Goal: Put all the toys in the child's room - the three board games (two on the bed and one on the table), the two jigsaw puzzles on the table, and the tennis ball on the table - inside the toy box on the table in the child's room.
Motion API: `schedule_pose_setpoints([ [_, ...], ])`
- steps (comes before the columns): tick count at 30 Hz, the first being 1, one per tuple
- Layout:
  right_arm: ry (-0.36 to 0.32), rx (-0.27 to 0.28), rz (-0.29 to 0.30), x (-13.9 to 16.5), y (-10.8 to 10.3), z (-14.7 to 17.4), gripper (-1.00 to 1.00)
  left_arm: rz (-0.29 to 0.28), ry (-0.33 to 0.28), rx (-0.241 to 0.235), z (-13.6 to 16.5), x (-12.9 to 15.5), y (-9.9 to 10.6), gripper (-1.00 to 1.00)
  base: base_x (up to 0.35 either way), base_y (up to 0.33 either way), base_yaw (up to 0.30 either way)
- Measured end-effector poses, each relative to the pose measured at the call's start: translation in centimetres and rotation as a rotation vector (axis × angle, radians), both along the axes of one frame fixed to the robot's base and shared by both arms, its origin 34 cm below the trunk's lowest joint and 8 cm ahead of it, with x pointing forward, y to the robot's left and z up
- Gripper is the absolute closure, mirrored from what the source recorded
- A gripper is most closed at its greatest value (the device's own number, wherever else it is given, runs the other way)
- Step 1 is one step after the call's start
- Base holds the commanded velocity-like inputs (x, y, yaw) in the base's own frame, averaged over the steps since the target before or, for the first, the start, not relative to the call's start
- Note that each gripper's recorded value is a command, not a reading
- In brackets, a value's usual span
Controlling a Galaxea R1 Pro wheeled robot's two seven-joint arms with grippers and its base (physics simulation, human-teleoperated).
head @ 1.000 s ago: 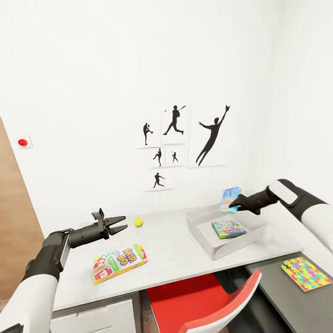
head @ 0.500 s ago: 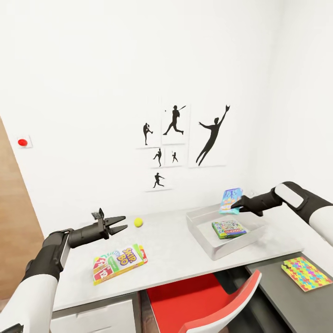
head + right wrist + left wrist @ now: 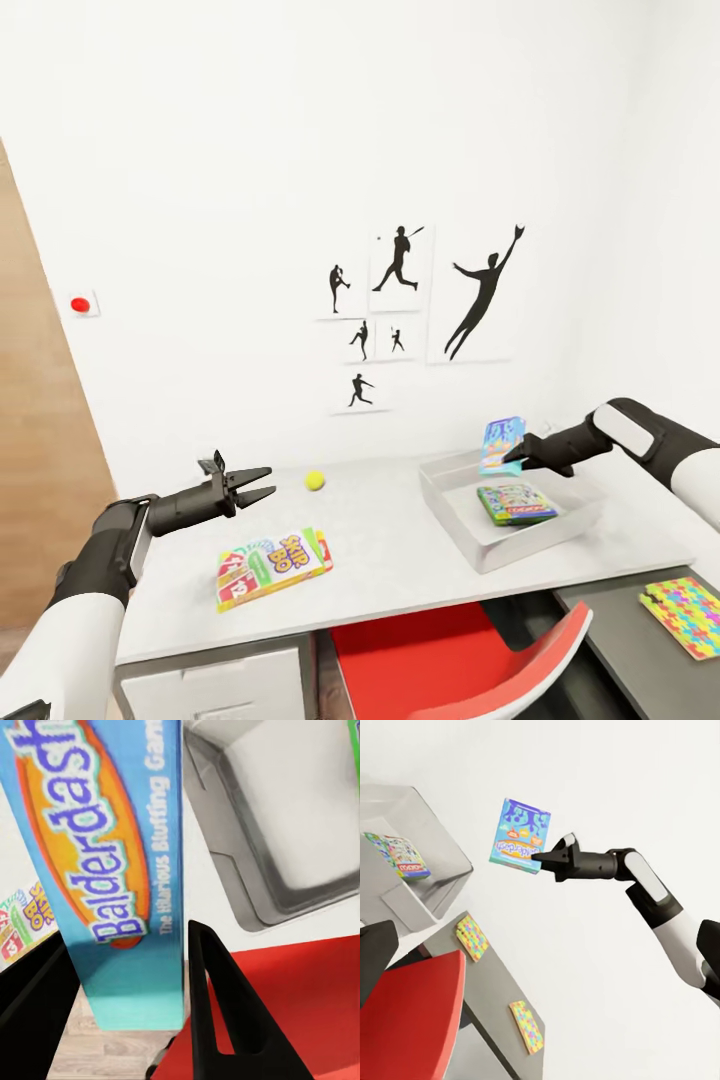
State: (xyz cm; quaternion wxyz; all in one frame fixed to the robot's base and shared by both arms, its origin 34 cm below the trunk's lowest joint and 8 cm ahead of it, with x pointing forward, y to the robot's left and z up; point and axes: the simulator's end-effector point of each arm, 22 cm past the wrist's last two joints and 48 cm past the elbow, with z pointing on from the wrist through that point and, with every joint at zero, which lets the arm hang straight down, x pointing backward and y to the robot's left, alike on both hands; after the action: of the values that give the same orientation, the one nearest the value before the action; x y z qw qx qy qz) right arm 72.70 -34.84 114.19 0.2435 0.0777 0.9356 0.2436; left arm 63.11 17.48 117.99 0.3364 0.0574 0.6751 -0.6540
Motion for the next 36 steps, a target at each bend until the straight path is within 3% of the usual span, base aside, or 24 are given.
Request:
schedule_pose_setpoints([
  [21,0.001,0.001,0.001,-0.03,-0.06,-0.03,1.0,0.001,0.001,-0.001,-0.03,0.01,0.02,-1.0,-0.017,-0.027,0.013],
  [36,0.001,-0.001,0.001,-0.02,-0.04,-0.02,1.0,0.001,0.001,-0.001,-0.02,0.0,0.03,-1.0,0.093,-0.164,0.072],
])
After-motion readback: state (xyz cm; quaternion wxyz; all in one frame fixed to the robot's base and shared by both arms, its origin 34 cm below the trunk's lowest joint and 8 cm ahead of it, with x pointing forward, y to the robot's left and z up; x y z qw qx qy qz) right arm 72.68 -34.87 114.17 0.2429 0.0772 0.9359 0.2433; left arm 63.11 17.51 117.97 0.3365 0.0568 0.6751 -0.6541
